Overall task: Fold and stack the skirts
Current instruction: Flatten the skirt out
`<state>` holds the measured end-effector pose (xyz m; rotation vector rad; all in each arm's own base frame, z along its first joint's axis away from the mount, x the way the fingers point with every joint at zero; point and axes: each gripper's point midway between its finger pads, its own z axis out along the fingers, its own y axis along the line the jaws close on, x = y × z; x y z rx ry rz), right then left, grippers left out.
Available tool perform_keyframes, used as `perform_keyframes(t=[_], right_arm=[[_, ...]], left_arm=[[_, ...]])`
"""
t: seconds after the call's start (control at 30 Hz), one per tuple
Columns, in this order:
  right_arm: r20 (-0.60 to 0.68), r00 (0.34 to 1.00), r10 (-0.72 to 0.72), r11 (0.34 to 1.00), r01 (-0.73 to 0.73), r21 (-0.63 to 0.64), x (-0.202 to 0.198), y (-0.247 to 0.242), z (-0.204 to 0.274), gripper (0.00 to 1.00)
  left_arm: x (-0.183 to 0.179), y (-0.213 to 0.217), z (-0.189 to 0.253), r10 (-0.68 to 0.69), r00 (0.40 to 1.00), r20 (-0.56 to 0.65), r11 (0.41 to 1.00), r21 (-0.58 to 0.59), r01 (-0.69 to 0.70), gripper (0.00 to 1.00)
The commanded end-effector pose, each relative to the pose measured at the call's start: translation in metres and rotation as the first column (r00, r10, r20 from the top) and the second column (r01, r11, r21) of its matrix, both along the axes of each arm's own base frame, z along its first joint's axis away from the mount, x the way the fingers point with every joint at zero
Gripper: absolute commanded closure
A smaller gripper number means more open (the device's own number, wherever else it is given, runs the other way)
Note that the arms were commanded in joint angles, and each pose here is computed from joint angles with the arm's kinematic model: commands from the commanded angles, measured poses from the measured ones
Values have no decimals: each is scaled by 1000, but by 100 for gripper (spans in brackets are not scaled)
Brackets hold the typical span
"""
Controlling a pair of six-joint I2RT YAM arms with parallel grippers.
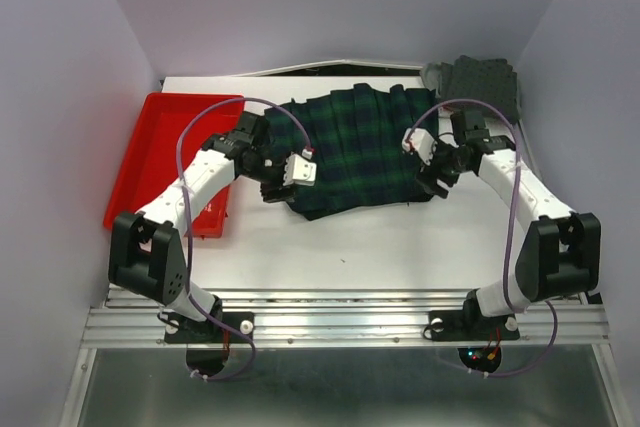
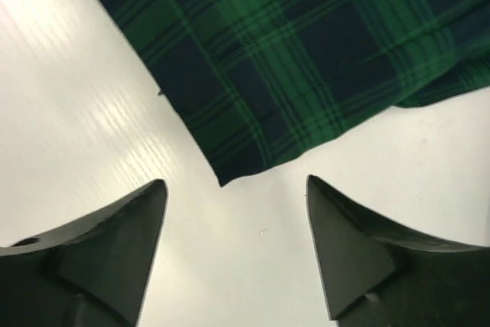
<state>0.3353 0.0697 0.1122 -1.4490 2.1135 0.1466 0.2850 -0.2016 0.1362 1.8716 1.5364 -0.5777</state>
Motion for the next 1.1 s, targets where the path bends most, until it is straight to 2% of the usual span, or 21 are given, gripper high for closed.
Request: perform_keyframes(t=[0.0,0.03,0.07,0.13,0.17,0.23,0.37,0.4,0.47,0.5,0.57,0.63,0.77,0.9,1.07], right_arm=[[2,987,-163,974,160,161,19,16,50,30],[-53,981,-186,966,192,170,23,19,39,36],[-90,971,-222,950,236,202,27,24,41,46],[-184,956,-229,942,265,204,32,30,21,54],[-237,942,-238,937,287,199,29,31,15,63],[-310,909,-277,924,341,175,32,32,-4,67],[-341,867,-364,911,407,65,36,16,-45,70],[-330,866,-377,909,414,48,40,13,-53,72],[-321,847,-424,899,438,-31,37,-1,-73,74],[-304,848,-433,897,439,-54,40,-5,-83,75],[-267,843,-466,885,450,-123,41,-20,-94,76],[-236,851,-469,883,442,-160,41,-28,-104,76],[-172,862,-477,874,443,-200,42,-44,-106,76],[-134,875,-466,873,430,-229,42,-51,-107,76],[-79,874,-479,859,448,-247,53,-66,-99,76]], left_arm=[[0,-1,29,99,994,-53,995,-29,-100,37],[14,-8,35,184,980,-73,980,-65,-189,39],[24,-10,33,215,973,-82,973,-63,-220,44],[42,-16,32,292,952,-92,951,-76,-299,50],[46,-17,27,310,946,-97,946,-68,-317,54],[56,-21,11,350,932,-90,934,-34,-354,58],[57,-22,-28,366,929,-55,930,65,-362,59],[56,-13,-49,383,923,-38,917,135,-375,59],[56,-11,-71,395,919,-18,904,188,-385,59],[55,1,-94,422,906,-12,876,261,-405,59],[59,12,-112,458,889,14,842,315,-438,61],[49,29,-133,434,900,32,822,396,-410,65],[15,28,-139,313,950,-2,860,424,-282,66],[-32,-7,-139,135,990,-50,902,419,-102,67],[-94,-58,-131,-63,991,-119,922,373,104,68]])
